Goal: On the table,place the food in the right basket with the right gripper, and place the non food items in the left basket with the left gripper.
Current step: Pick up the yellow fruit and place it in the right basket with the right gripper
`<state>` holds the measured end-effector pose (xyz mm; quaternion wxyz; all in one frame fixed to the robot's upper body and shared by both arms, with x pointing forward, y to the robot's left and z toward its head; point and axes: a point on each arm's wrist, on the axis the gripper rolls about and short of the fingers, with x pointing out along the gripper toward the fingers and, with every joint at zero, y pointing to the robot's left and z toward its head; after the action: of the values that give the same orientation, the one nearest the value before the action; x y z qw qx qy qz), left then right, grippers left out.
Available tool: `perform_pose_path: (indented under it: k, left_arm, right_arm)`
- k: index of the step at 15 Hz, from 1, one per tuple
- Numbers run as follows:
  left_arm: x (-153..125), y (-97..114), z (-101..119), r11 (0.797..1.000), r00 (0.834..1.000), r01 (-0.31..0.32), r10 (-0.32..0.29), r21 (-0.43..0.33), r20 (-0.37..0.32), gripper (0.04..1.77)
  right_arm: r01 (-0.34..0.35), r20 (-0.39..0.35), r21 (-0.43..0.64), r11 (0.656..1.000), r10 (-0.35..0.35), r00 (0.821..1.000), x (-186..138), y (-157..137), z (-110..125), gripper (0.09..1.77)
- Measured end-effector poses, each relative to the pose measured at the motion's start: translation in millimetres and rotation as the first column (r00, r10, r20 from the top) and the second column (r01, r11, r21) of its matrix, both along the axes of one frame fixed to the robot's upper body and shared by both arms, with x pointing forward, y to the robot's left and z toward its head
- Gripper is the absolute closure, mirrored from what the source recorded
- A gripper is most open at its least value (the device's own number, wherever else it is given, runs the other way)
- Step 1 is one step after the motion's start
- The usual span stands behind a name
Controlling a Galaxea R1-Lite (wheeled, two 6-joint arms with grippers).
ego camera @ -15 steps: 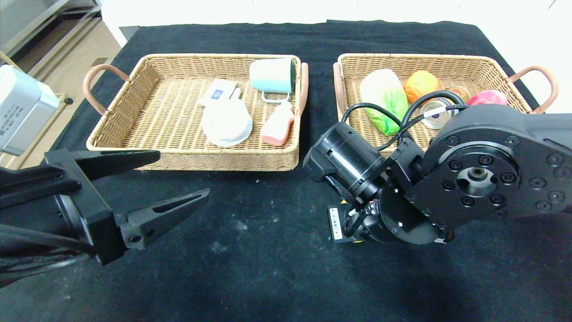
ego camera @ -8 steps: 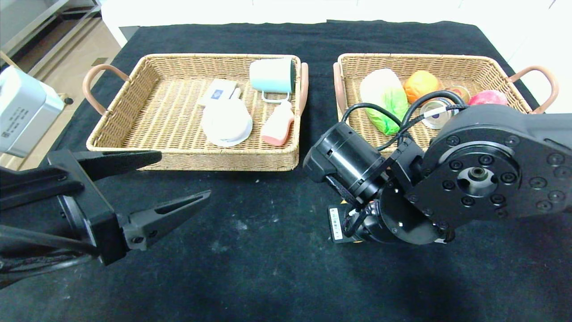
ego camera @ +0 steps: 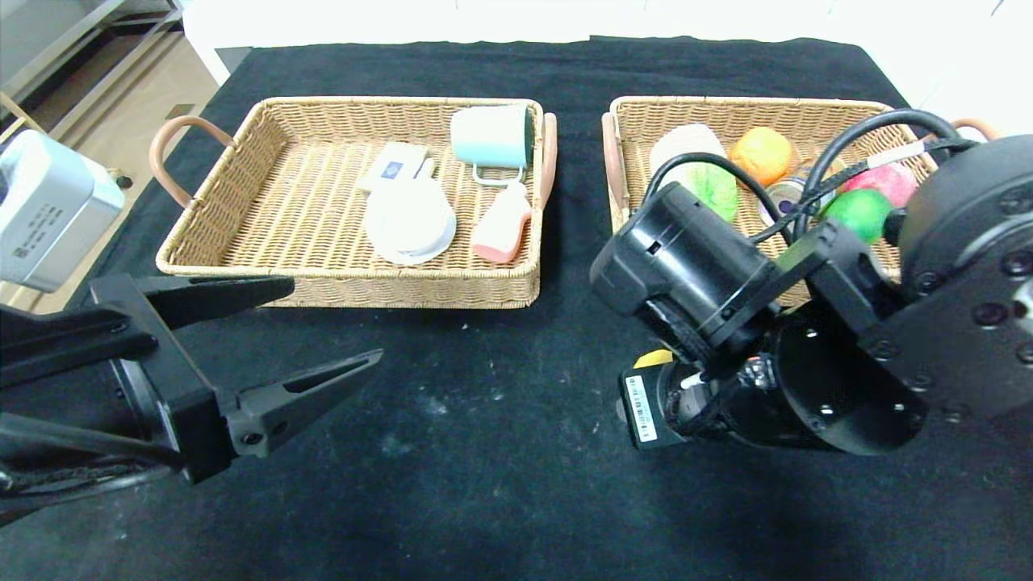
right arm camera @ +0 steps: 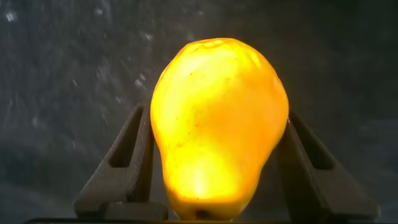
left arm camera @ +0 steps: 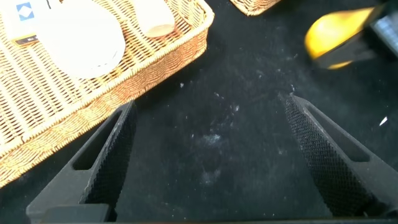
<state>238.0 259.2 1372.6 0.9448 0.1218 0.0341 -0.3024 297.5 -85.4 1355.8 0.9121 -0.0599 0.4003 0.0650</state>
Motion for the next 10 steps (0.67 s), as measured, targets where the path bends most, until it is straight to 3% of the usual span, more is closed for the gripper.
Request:
perform_pose_path:
  k: [4, 10]
  left_arm:
    - [2, -1, -2, 1.000, 1.000, 0.002, -0.001, 0.011, -0.007, 0.09]
    - [6, -3, -6, 1.000, 1.000, 0.000, 0.000, 0.021, -0.024, 0.09]
  right_arm:
    - [-0.082, 0.014, -0.068, 0.994, 0.083, 0.996, -16, -23, 10, 0.68]
    - [-0.128, 0.058, -0.123, 0.984, 0.136, 0.989, -24, -54, 28, 0.68]
